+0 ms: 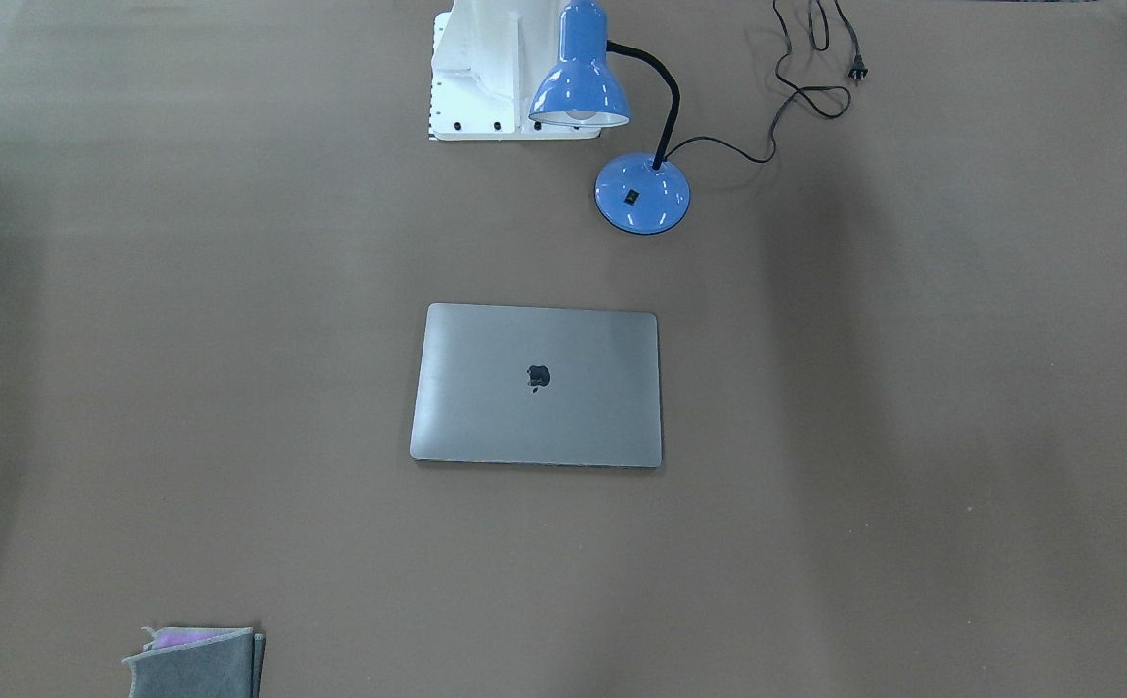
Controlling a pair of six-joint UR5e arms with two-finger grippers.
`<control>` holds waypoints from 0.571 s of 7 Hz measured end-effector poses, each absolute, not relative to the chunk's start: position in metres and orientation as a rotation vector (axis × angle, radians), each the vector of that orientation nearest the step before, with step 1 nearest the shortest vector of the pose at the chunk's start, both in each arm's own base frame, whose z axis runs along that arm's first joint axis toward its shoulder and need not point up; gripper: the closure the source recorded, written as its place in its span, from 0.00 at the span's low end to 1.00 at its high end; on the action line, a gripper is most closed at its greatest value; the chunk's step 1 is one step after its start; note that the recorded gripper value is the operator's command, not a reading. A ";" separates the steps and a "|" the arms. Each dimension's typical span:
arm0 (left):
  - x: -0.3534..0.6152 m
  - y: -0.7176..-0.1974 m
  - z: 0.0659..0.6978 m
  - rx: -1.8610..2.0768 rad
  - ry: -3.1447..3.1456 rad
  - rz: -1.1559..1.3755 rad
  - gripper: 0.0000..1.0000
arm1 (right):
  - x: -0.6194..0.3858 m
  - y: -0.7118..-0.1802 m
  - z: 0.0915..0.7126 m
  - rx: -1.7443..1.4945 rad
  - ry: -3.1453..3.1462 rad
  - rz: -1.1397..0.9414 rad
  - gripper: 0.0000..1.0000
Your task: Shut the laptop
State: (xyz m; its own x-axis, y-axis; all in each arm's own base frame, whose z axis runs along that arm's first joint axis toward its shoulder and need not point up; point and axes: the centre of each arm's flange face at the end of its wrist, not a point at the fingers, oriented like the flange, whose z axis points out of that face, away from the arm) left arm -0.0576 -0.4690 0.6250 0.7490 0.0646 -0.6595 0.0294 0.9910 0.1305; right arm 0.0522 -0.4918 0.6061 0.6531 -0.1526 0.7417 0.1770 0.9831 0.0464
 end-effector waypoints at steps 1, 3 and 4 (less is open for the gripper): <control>-0.061 -0.460 0.637 0.113 0.728 0.012 0.02 | 0.067 -0.472 0.635 -0.019 -0.844 -0.162 0.00; -0.059 -0.457 0.640 0.097 0.768 0.005 0.02 | 0.080 -0.458 0.674 -0.029 -0.850 -0.124 0.00; -0.057 -0.458 0.638 0.097 0.784 0.006 0.02 | 0.081 -0.460 0.679 -0.027 -0.846 -0.108 0.00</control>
State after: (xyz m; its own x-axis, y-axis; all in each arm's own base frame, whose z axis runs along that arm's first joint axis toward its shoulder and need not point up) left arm -0.0573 -0.4576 0.6380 0.7084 0.0417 -0.7046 0.0306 0.9955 0.0896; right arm 0.0815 -0.4602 0.6792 0.6575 -0.0846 0.7487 0.1062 0.9942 0.0190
